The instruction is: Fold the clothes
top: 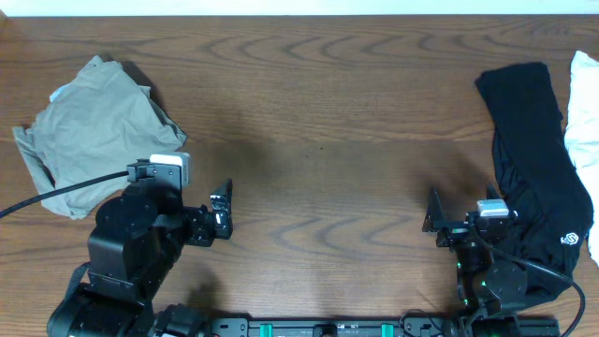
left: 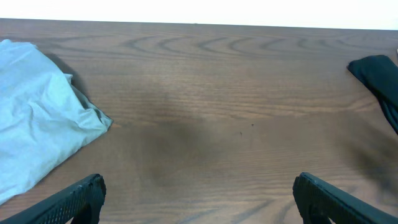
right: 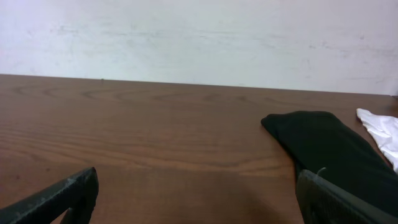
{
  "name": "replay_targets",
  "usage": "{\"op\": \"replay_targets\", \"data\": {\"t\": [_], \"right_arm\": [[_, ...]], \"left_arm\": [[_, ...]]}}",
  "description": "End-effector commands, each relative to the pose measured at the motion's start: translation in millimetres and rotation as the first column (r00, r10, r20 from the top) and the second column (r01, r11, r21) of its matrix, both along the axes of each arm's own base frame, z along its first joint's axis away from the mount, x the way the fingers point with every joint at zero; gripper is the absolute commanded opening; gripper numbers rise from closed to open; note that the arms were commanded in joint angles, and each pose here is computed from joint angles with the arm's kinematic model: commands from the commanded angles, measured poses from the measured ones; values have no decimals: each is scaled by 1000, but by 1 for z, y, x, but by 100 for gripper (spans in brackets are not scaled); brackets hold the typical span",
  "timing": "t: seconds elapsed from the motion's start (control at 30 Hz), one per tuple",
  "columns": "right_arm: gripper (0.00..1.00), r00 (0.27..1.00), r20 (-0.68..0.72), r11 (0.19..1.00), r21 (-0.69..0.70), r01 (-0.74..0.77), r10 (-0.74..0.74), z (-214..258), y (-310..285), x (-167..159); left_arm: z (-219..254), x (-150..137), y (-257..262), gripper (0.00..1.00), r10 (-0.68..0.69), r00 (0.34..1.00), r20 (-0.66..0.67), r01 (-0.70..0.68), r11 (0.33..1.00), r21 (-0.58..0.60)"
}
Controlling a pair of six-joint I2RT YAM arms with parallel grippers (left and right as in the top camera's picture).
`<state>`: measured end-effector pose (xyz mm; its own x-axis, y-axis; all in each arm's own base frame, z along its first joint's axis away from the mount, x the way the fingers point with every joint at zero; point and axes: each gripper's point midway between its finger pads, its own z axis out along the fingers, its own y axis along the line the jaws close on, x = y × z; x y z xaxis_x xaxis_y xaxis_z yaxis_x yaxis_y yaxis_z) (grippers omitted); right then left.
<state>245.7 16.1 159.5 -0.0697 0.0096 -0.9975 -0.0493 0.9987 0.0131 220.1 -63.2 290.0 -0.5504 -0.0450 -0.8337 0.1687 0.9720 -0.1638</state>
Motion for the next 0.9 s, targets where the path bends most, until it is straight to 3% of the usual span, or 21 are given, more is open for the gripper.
{"op": "replay_targets", "data": {"t": [0.0,0.27,0.47,0.77,0.87], "right_arm": [[99,1000,-1,1000,-14,5,-5,-2,-2,0],[99,1000,-1,1000,-14,5,-5,-2,-2,0],[99,1000,-1,1000,-14,5,-5,-2,-2,0],[99,1000,-1,1000,-14,5,-5,-2,-2,0],[99,1000,-1,1000,-14,5,-5,-2,-2,0]], "left_arm": [[2,0,1,98,4,1000,7,-4,1000,7],[0,-3,5,98,12,1000,2,-12,1000,21],[-18,-21,42,98,155,987,-35,-151,984,99],[-102,-48,65,98,252,965,-72,-243,963,115],[-122,-43,67,98,268,963,-23,-264,960,97]]}}
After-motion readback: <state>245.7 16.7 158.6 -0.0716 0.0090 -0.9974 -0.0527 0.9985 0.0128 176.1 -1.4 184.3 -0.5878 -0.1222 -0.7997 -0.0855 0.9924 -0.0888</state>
